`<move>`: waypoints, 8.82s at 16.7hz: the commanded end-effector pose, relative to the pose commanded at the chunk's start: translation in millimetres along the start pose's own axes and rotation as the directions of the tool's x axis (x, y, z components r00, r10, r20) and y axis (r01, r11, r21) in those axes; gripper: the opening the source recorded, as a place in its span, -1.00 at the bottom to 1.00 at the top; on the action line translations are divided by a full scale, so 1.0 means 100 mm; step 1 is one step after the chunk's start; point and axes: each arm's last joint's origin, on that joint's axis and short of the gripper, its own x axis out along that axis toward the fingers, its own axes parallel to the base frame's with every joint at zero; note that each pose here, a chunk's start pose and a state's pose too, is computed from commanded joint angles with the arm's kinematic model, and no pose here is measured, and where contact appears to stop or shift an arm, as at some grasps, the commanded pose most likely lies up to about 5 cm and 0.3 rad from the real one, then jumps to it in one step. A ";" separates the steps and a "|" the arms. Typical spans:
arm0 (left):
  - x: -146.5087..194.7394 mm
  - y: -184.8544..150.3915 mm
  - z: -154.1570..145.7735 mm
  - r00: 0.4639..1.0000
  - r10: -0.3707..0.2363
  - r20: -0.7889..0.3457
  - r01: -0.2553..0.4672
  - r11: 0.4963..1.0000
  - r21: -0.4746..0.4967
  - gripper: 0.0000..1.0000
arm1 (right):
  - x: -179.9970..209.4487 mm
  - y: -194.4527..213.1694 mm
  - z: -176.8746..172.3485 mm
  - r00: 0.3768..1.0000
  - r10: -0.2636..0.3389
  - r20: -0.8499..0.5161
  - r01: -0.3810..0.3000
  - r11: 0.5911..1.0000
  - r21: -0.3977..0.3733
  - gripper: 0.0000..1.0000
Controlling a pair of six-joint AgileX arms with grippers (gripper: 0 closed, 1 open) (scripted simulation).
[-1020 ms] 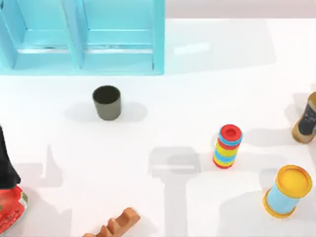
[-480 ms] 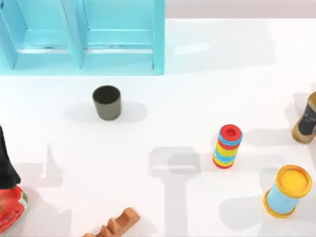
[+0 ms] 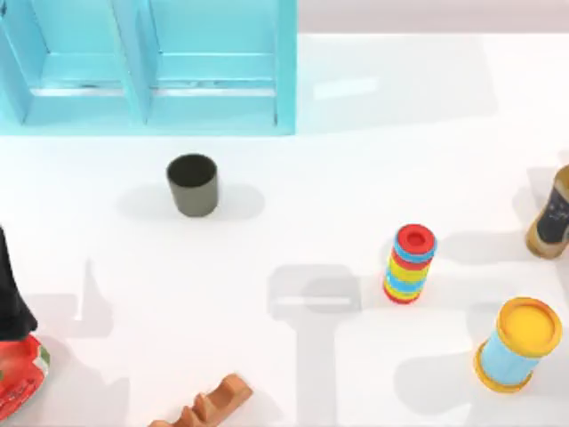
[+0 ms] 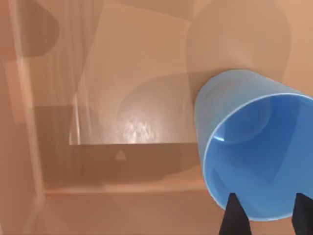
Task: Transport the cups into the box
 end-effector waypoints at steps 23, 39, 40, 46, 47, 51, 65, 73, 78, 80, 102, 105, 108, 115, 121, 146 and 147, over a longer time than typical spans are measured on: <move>0.00 0.00 0.00 1.000 0.000 0.000 0.000 1.000 0.000 1.00 | -0.67 -0.06 0.06 1.000 0.004 -0.008 -0.004 1.000 -0.003 1.00; 0.00 0.00 0.00 1.000 0.000 0.000 0.000 1.000 0.000 1.00 | -1.05 0.49 0.91 0.997 -0.072 0.016 0.072 0.997 -0.029 1.00; 0.00 0.00 0.00 1.000 0.000 0.000 0.000 1.000 0.000 1.00 | -1.06 0.72 1.13 0.996 -0.088 0.033 0.089 0.995 -0.034 1.00; 0.00 0.00 0.00 1.000 0.000 0.000 0.000 1.000 0.000 1.00 | -0.90 2.89 1.85 0.966 -0.111 0.233 0.129 0.990 -0.062 1.00; 0.00 0.00 0.00 1.000 0.000 0.000 0.000 1.000 0.000 1.00 | -0.83 3.23 1.85 0.959 -0.103 0.264 0.122 0.991 -0.055 1.00; 0.00 0.00 0.00 1.000 0.000 0.000 0.000 1.000 0.000 1.00 | -0.53 4.41 1.61 0.923 -0.037 0.384 0.051 0.998 -0.027 1.00; 0.00 0.00 0.00 1.000 0.000 0.000 0.000 1.000 0.000 1.00 | -0.04 5.26 1.29 0.882 0.043 0.469 -0.051 0.999 0.005 1.00; 0.00 0.00 0.00 1.000 0.000 0.000 0.000 1.000 0.000 1.00 | 0.68 5.29 1.65 0.881 0.045 0.471 -0.053 0.999 0.004 1.00; 0.00 0.00 0.00 1.000 0.000 0.000 0.000 1.000 0.000 1.00 | 0.68 5.29 1.65 0.881 0.045 0.471 -0.053 0.999 0.004 0.55; 0.00 0.00 0.00 1.000 0.000 0.000 0.000 1.000 0.000 1.00 | 0.68 5.29 1.65 0.881 0.045 0.471 -0.053 0.999 0.004 0.25; 0.00 0.00 0.00 1.000 0.000 0.000 0.000 1.000 0.000 1.00 | 0.40 5.16 1.71 0.870 0.060 0.489 -0.069 0.998 0.000 -1.00; 0.00 0.00 0.00 1.000 0.000 0.000 0.000 1.000 0.000 1.00 | 0.16 4.93 1.74 0.874 0.053 0.484 -0.061 0.998 -0.001 -1.00; 0.00 0.00 0.00 1.000 0.000 0.000 0.000 1.000 0.000 1.00 | 0.00 4.63 1.72 0.886 0.036 0.462 -0.041 0.999 0.000 -1.00; 0.00 0.00 0.00 1.000 0.000 0.000 0.000 1.000 0.000 1.00 | -0.29 4.25 1.64 0.880 0.048 0.472 -0.055 0.999 0.000 -1.00; 0.00 0.00 0.00 1.000 0.000 0.000 0.000 1.000 0.000 1.00 | -0.30 4.13 1.70 0.887 0.036 0.461 -0.039 0.999 -0.004 -1.00; 0.00 0.00 0.00 1.000 0.000 0.000 0.000 1.000 0.000 1.00 | -0.55 -0.60 0.89 0.997 0.001 0.082 -0.001 1.000 -0.008 -1.00; 0.00 0.00 0.00 1.000 0.000 0.000 0.000 1.000 0.000 1.00 | -0.50 -0.59 0.90 0.996 -0.001 0.085 0.002 1.000 -0.009 -1.00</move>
